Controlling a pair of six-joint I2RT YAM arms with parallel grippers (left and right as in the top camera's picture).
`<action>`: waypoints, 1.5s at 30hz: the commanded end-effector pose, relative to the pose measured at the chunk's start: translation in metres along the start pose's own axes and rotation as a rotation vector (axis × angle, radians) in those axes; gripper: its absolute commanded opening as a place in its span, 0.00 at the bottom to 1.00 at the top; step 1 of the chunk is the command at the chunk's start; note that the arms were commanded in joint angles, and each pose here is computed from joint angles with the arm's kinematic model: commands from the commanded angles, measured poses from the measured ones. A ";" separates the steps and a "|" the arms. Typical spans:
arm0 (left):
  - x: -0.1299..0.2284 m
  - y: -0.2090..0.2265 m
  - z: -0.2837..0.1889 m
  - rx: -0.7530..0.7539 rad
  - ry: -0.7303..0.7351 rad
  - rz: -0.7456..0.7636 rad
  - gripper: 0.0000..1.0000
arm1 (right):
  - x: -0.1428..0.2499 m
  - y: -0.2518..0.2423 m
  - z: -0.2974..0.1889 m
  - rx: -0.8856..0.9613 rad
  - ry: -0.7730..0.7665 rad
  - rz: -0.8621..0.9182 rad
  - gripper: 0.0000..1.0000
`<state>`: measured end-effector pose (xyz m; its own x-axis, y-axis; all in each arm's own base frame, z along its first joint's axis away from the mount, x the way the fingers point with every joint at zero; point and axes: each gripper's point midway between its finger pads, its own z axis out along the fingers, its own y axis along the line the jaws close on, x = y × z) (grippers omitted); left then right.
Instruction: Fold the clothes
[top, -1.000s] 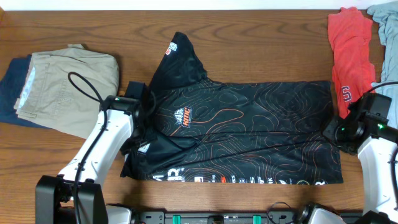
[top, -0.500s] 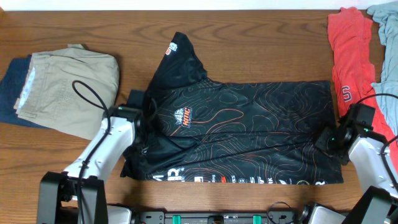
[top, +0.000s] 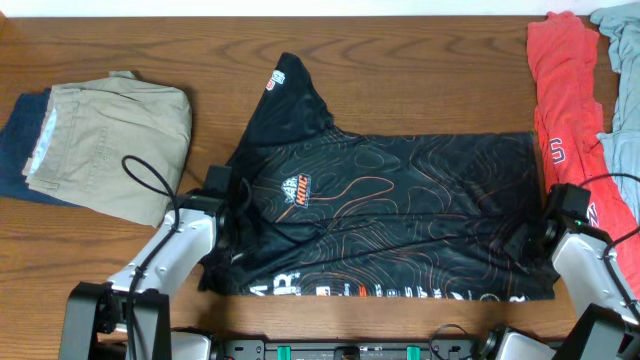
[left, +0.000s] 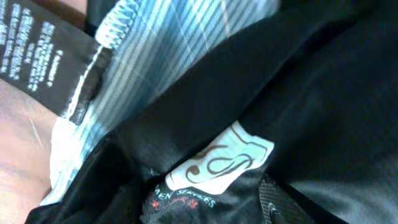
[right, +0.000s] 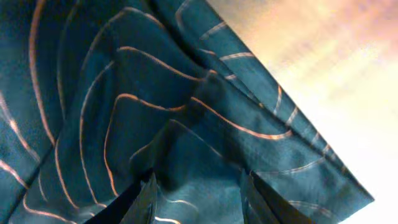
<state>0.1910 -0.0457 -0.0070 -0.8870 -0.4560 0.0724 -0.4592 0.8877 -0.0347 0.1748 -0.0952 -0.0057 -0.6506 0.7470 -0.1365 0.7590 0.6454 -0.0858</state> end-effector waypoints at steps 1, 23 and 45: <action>0.043 0.017 0.017 -0.036 0.173 -0.016 0.63 | 0.026 -0.036 0.014 0.171 0.053 0.139 0.43; -0.034 -0.054 -0.088 0.179 -0.117 0.217 0.72 | -0.040 0.030 -0.064 -0.253 -0.082 0.013 0.67; -0.239 -0.171 -0.073 0.145 -0.475 0.448 0.79 | -0.006 0.111 -0.104 -0.533 -0.061 -0.417 0.75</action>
<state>0.4674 -0.0958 0.0628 -0.9133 -0.0851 -0.3982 -0.0163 0.9848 -0.1731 0.2570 -0.0215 0.0833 -0.8520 0.4664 -0.2377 0.3755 0.8609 0.3433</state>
